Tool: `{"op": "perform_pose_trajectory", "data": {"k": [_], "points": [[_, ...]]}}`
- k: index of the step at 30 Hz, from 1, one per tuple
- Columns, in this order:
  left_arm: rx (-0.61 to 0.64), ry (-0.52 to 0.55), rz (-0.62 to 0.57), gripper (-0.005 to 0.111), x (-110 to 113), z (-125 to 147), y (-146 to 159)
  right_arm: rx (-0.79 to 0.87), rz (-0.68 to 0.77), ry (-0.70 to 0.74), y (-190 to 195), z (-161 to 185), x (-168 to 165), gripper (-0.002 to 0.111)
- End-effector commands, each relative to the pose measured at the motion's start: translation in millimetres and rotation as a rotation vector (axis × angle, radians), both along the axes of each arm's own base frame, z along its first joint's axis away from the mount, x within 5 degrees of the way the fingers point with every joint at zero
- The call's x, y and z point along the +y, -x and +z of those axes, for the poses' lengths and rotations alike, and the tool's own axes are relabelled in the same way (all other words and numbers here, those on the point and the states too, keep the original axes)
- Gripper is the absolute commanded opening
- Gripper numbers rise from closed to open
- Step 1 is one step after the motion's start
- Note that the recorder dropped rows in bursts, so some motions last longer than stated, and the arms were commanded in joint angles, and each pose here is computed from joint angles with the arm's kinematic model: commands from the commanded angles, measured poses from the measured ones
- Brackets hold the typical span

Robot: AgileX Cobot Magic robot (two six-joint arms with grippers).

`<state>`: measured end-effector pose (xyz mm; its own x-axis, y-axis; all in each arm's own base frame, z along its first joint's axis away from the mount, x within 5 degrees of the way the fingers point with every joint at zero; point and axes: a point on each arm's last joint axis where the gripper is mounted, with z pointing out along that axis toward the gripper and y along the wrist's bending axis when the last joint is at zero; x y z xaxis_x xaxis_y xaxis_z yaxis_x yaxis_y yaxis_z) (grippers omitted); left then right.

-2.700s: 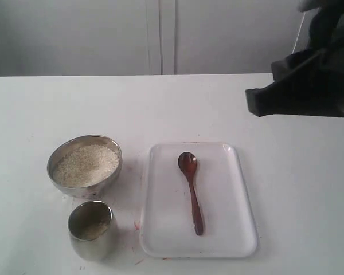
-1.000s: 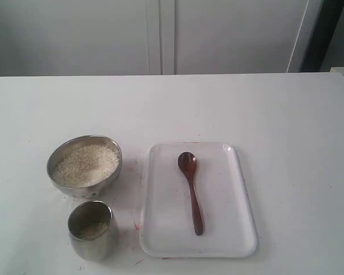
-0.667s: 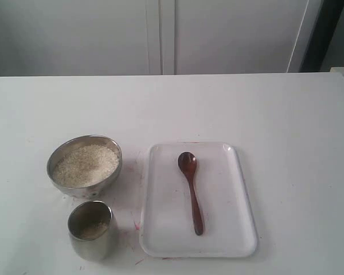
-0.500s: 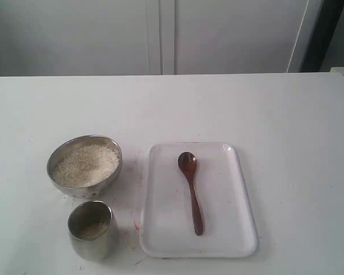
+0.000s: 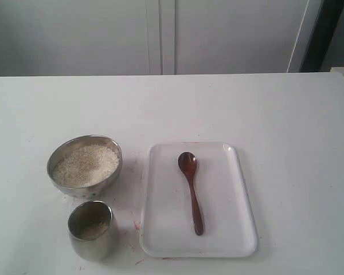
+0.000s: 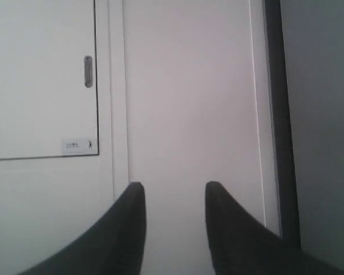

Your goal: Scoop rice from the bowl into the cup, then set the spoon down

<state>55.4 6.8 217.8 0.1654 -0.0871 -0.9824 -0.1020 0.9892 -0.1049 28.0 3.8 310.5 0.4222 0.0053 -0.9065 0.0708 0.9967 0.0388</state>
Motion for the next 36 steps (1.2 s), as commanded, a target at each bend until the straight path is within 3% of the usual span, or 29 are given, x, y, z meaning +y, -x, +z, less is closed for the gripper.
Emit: {"op": "perform_pose_trajectory", "data": {"k": [1,14,36], "points": [[-0.014,0.008,-0.011,0.014,-1,3,1,0.094,-0.03,0.003,-11,-28,-4,0.034],[-0.014,0.008,-0.011,0.014,-1,3,1,0.282,-0.108,0.046,-24,-78,-12,0.034],[-0.014,0.008,-0.011,0.014,-1,3,1,0.377,-0.185,0.065,-26,-99,-18,0.034]]}}
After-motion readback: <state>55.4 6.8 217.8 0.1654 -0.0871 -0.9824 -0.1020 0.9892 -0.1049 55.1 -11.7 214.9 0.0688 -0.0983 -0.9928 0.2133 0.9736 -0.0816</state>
